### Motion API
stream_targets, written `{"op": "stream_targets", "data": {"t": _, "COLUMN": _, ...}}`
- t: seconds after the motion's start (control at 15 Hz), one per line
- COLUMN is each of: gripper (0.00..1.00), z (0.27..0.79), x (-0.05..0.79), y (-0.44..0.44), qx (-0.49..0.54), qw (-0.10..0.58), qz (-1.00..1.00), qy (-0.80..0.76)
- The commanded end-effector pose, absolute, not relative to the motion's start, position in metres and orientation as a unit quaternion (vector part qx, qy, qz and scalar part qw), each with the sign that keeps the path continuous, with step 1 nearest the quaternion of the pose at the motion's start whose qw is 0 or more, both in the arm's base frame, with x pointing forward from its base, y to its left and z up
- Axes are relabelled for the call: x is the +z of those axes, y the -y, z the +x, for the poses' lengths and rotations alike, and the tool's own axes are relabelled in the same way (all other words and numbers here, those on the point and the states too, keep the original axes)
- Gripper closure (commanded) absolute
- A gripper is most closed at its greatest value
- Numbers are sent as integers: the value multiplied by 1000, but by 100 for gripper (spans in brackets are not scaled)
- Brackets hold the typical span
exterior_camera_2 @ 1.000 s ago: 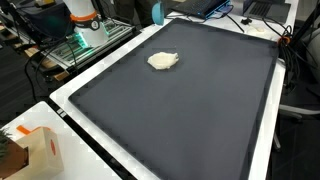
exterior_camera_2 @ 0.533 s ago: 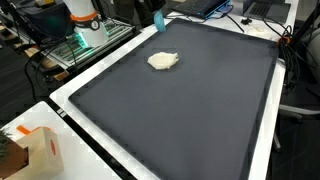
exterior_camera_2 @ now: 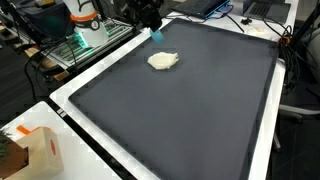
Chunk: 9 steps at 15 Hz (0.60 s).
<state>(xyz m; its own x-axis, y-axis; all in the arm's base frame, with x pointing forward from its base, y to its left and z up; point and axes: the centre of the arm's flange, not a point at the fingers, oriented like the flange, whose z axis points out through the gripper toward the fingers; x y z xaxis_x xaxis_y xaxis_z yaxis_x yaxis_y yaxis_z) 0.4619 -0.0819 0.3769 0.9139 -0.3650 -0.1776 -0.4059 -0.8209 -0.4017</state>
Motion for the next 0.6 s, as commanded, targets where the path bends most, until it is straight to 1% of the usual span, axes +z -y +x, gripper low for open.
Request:
{"op": "stream_targets", "data": {"t": 0.0, "gripper": 75, "z": 471, "x": 356, "y": 96, "qx": 56, "qw": 278, "qz": -952, "qy": -120}}
{"op": "stream_targets", "data": {"t": 0.33, "gripper": 75, "z": 478, "x": 328, "y": 104, "qx": 50, "qw": 368, "qz": -928, "qy": -36}}
{"op": "stream_targets", "data": {"t": 0.53, "gripper": 75, "z": 485, "x": 309, "y": 109, "qx": 47, "qw": 410, "qz": -911, "qy": -9}}
